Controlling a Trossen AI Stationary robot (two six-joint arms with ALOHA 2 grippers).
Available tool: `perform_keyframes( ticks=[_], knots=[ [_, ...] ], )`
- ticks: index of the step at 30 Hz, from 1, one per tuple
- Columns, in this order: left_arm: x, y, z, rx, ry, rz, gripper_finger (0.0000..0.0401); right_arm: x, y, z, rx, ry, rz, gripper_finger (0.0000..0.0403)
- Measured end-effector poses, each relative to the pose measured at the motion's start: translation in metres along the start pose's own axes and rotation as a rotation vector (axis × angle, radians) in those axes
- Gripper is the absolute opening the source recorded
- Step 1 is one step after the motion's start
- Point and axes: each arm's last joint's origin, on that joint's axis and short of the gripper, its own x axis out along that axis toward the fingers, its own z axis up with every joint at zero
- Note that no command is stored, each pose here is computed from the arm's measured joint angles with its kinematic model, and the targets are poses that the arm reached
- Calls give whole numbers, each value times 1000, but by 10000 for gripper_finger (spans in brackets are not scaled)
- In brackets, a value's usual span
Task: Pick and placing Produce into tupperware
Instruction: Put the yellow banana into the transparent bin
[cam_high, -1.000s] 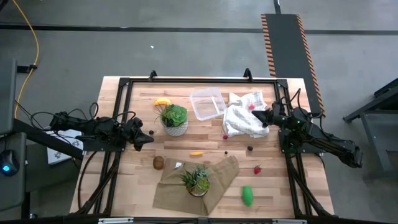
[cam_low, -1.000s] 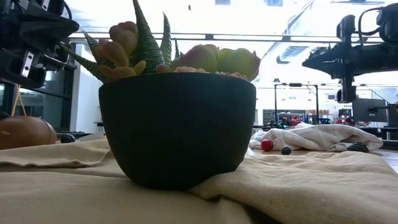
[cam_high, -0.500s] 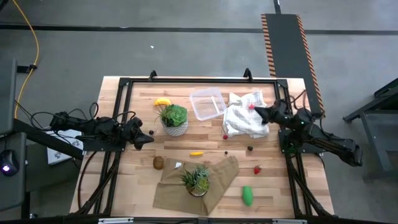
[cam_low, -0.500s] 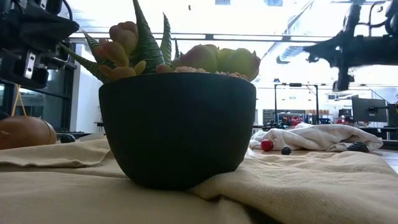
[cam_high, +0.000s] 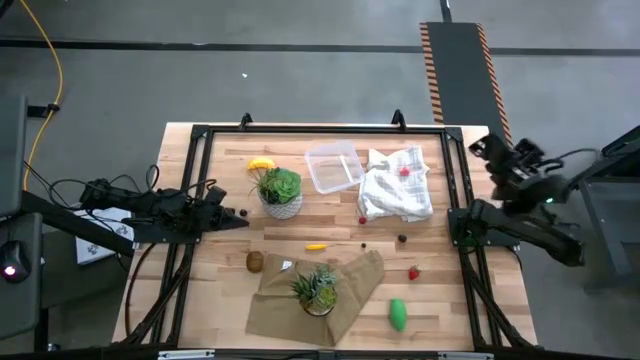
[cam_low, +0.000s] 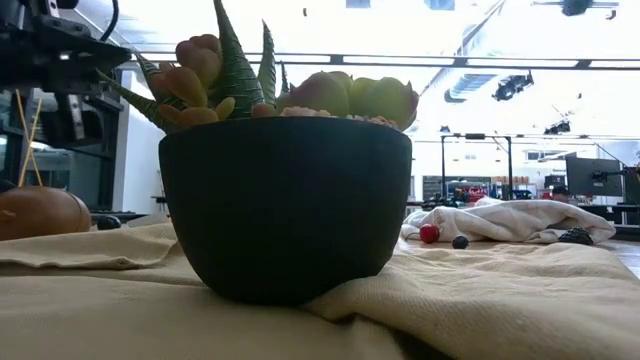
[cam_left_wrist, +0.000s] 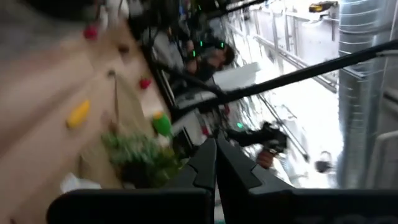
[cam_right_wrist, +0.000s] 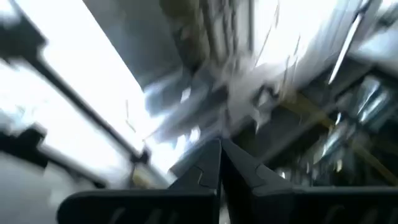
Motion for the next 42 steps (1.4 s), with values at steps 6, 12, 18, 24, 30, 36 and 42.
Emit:
perform_keyframes(
  ticks=[6,12,18,24,30,36,42],
  knots=[
    [-1,-11,8,112,-161,-75,1,50,11,5,-81,350,-291,0],
    [-13,-49,24,139,-311,-368,1,100,1,-8,-164,542,-427,0],
    [-44,-120,52,376,-376,-457,1,143,-5,-18,-246,632,-389,0],
    [-75,-192,88,563,-388,-169,1,169,-8,-23,-324,671,-349,0],
    [-83,-254,119,718,-426,200,1,178,-10,-19,-418,674,-380,0],
    [-64,-289,138,882,-438,563,1,178,-25,-13,-471,699,-547,0],
    [-54,-303,145,889,-511,654,1,176,-51,-13,-533,839,-685,0]
  ],
)
